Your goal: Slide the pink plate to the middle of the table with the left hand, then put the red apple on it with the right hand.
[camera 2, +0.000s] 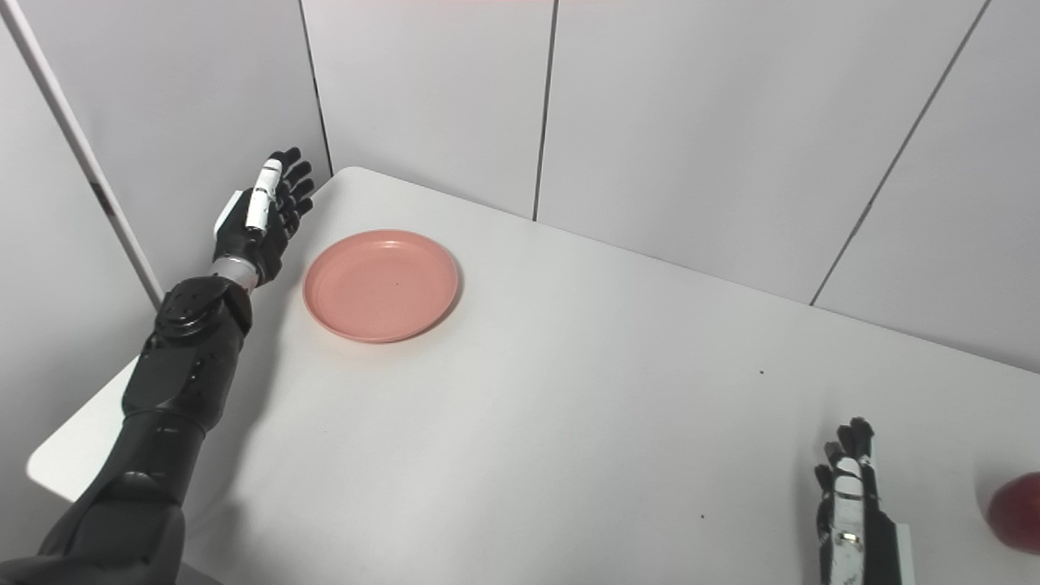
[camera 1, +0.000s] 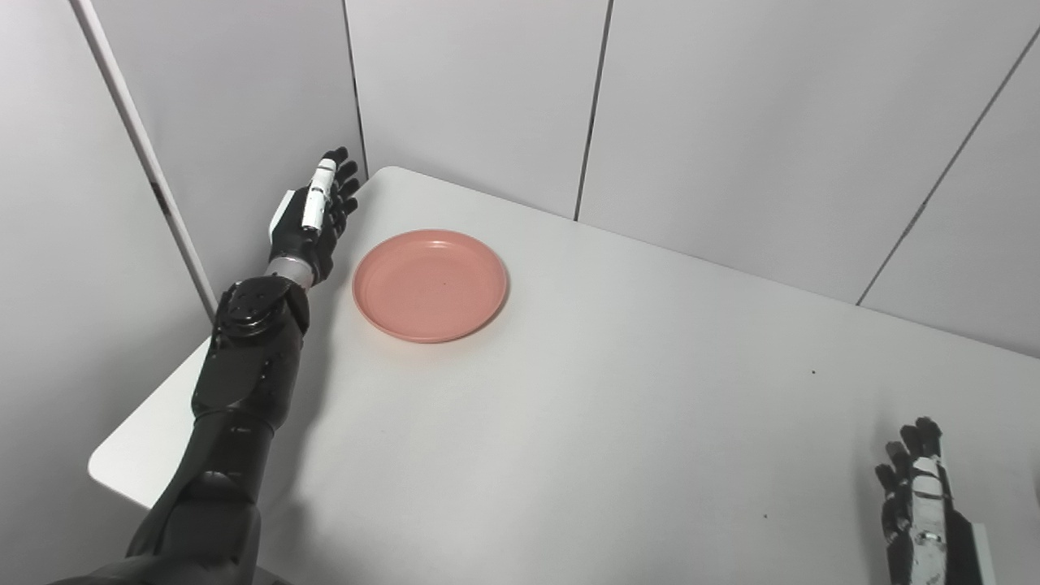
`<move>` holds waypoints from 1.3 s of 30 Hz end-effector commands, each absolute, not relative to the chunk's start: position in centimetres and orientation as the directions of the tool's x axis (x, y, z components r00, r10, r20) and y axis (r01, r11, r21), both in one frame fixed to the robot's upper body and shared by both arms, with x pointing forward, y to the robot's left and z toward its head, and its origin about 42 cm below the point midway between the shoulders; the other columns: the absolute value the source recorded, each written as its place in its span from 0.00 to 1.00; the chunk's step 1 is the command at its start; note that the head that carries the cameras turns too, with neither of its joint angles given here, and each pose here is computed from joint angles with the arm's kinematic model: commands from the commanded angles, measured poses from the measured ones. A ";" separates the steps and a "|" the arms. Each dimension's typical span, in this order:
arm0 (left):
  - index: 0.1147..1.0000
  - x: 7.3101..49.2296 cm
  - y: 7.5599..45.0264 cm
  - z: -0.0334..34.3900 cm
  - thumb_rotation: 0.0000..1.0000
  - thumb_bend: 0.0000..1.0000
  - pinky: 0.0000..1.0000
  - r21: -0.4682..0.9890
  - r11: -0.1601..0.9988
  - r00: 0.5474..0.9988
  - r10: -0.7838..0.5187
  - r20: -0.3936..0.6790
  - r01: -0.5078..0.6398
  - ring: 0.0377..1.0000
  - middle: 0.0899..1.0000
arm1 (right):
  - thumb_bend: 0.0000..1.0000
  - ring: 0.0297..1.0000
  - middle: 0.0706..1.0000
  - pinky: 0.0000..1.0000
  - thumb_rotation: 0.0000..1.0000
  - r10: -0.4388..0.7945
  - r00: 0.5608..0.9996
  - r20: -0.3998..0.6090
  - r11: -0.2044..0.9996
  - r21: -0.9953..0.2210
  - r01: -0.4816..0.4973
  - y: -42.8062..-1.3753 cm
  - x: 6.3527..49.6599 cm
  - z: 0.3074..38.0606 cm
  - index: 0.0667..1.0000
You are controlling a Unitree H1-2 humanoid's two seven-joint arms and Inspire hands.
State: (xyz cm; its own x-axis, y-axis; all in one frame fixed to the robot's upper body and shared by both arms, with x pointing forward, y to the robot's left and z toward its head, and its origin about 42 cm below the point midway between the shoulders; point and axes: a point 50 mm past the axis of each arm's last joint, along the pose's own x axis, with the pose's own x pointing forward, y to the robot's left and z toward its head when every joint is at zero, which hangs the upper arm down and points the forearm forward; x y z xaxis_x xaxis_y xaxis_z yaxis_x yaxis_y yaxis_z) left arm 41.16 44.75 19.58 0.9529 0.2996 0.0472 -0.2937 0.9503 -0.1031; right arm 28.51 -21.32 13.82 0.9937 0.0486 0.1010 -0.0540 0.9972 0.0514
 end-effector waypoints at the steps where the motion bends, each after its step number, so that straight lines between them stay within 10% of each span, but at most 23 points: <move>1: 0.92 41.6 46.1 22.3 1.00 0.31 0.98 -0.065 0.949 0.937 0.316 0.147 -0.310 0.97 0.95 | 0.03 1.00 1.00 1.00 1.00 0.054 0.986 0.159 0.997 0.049 -0.062 -21.4 28.8 15.5 1.00; 39: 0.87 42.3 45.1 16.7 1.00 0.34 0.92 -0.156 0.950 0.962 0.274 0.011 -0.269 0.90 0.89 | 0.01 1.00 1.00 1.00 1.00 0.055 0.985 0.162 0.996 0.057 -0.065 -21.3 28.8 15.7 1.00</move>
